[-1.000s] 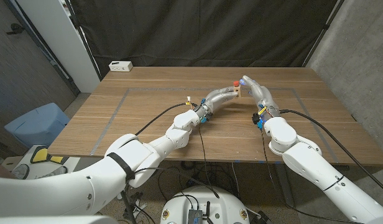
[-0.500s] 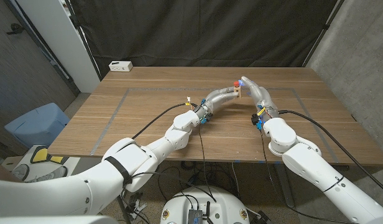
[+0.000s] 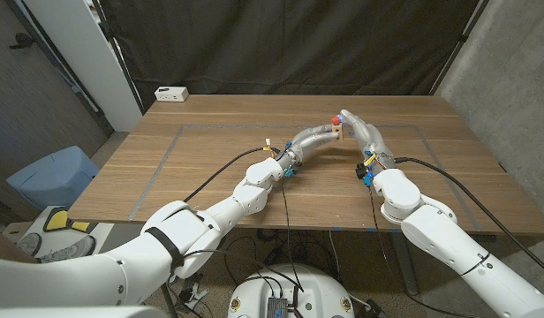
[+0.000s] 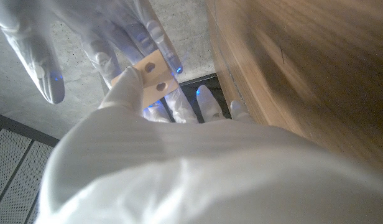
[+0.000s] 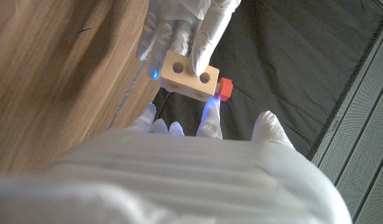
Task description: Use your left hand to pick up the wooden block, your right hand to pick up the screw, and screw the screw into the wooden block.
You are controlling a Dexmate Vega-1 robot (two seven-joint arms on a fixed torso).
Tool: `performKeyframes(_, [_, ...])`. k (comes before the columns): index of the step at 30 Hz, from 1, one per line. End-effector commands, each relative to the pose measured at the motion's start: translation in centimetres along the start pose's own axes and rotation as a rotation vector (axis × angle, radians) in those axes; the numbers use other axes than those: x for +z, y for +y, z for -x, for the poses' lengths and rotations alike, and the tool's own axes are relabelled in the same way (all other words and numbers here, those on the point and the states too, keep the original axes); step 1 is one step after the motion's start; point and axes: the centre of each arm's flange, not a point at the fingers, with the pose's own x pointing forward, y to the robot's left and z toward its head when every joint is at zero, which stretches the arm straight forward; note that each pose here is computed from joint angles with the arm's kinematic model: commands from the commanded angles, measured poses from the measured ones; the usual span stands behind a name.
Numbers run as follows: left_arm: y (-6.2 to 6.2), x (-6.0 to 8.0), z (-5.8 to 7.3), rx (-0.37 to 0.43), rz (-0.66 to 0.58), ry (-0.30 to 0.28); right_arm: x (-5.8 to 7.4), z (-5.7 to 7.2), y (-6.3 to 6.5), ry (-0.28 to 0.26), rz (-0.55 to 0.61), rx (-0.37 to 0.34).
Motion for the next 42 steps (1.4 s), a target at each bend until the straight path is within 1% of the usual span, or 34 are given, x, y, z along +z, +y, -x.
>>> performKeyframes(1, [-0.03,-0.16,0.22,0.008,0.005,0.005,0.26,0.68,0.34,-0.002,0.007,0.007])
performKeyframes(17, [-0.07,-0.35,0.23,0.011,0.009,0.008,0.32,1.0,0.21,0.003,0.012,0.0])
performKeyframes(29, [0.04,-0.5,-0.28,0.008,0.014,0.017,0.45,1.28,-0.04,0.003,0.016,-0.008])
performKeyframes(35, [0.08,-0.64,-0.38,0.01,0.019,0.023,0.46,1.57,0.0,0.006,0.022,-0.006])
performKeyframes(42, [0.22,-0.66,-0.62,0.012,0.021,0.032,0.62,1.6,0.1,0.006,0.034,0.001])
